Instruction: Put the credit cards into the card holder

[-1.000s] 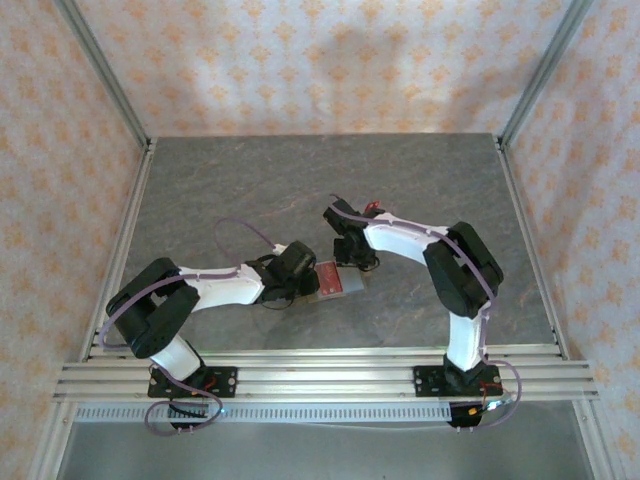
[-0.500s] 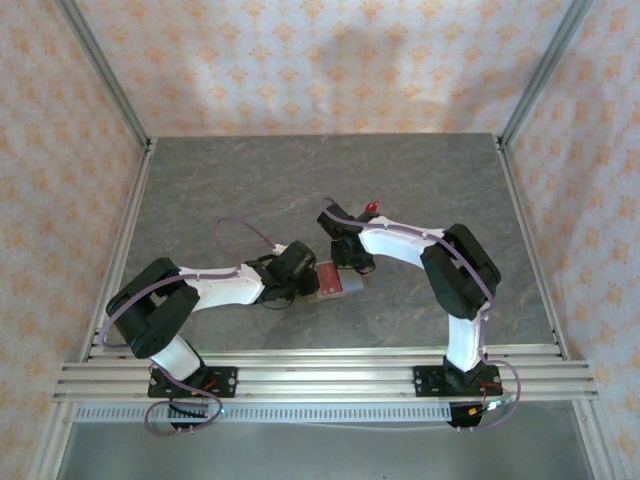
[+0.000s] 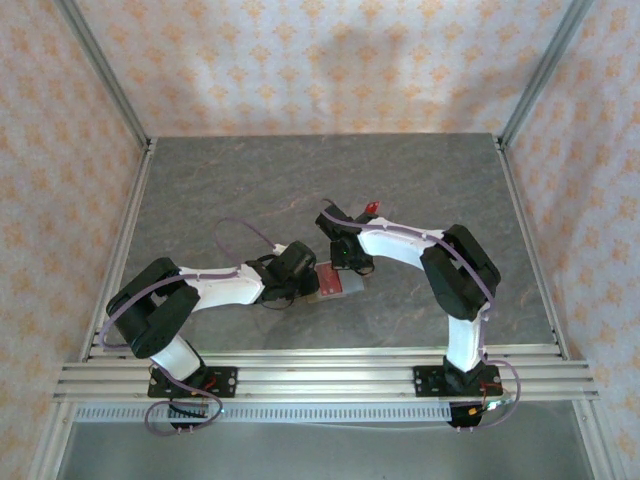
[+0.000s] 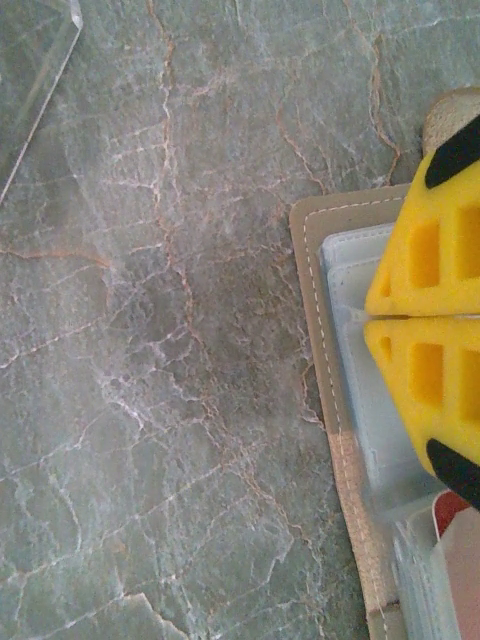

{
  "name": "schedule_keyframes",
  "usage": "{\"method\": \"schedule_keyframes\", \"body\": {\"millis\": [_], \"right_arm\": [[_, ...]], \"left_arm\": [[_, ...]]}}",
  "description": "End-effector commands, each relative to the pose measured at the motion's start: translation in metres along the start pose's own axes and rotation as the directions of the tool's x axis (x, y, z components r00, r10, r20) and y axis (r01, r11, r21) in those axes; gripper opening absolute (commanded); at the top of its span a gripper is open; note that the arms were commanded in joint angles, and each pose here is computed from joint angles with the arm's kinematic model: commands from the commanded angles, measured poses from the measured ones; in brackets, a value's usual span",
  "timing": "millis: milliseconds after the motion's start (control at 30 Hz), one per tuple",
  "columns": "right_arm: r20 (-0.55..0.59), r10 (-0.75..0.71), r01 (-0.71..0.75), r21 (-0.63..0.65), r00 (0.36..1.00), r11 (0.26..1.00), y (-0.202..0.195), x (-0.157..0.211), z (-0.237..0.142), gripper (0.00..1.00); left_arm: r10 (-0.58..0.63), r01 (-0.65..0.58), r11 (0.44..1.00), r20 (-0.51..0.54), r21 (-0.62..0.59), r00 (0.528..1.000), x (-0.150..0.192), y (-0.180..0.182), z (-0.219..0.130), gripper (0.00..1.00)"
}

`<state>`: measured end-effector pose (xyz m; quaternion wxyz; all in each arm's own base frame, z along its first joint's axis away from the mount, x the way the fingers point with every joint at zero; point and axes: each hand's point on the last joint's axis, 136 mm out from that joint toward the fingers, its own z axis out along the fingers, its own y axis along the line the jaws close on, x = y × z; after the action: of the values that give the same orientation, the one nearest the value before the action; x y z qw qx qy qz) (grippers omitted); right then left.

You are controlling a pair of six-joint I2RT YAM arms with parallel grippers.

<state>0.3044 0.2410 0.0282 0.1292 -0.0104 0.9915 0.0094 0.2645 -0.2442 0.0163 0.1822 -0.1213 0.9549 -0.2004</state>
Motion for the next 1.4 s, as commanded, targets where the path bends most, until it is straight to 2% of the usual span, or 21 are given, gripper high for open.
{"method": "schedule_keyframes", "body": {"millis": [0,233,500,800,1133,1367], "right_arm": [[-0.002,-0.010,0.010,0.046,1.000,0.999,-0.013,0.001,-0.011,0.04],[0.025,-0.011,0.010,0.045,1.000,0.999,-0.013,-0.004,-0.029,0.00],[0.033,-0.016,0.018,-0.054,0.999,0.998,0.007,-0.009,-0.056,0.00],[-0.069,0.050,-0.067,-0.273,0.996,0.960,0.049,0.006,-0.043,0.00],[-0.138,0.111,-0.152,-0.333,0.984,0.931,0.059,0.014,-0.024,0.00],[-0.164,0.136,-0.190,-0.382,0.977,0.905,0.064,0.013,-0.021,0.00]], "left_arm": [[0.013,-0.036,0.983,-0.123,-0.180,0.992,0.037,0.053,0.017,0.31],[0.015,-0.038,0.983,-0.126,-0.181,0.992,0.037,0.054,0.018,0.31],[0.014,-0.036,0.984,-0.125,-0.173,0.992,0.036,0.051,0.016,0.31],[0.017,-0.035,0.988,-0.121,-0.147,0.992,0.033,0.042,0.010,0.31],[0.048,-0.054,0.996,-0.089,-0.064,0.995,0.020,0.020,-0.023,0.37],[0.020,-0.023,0.999,-0.076,-0.047,0.997,0.013,0.025,-0.041,0.36]]}}
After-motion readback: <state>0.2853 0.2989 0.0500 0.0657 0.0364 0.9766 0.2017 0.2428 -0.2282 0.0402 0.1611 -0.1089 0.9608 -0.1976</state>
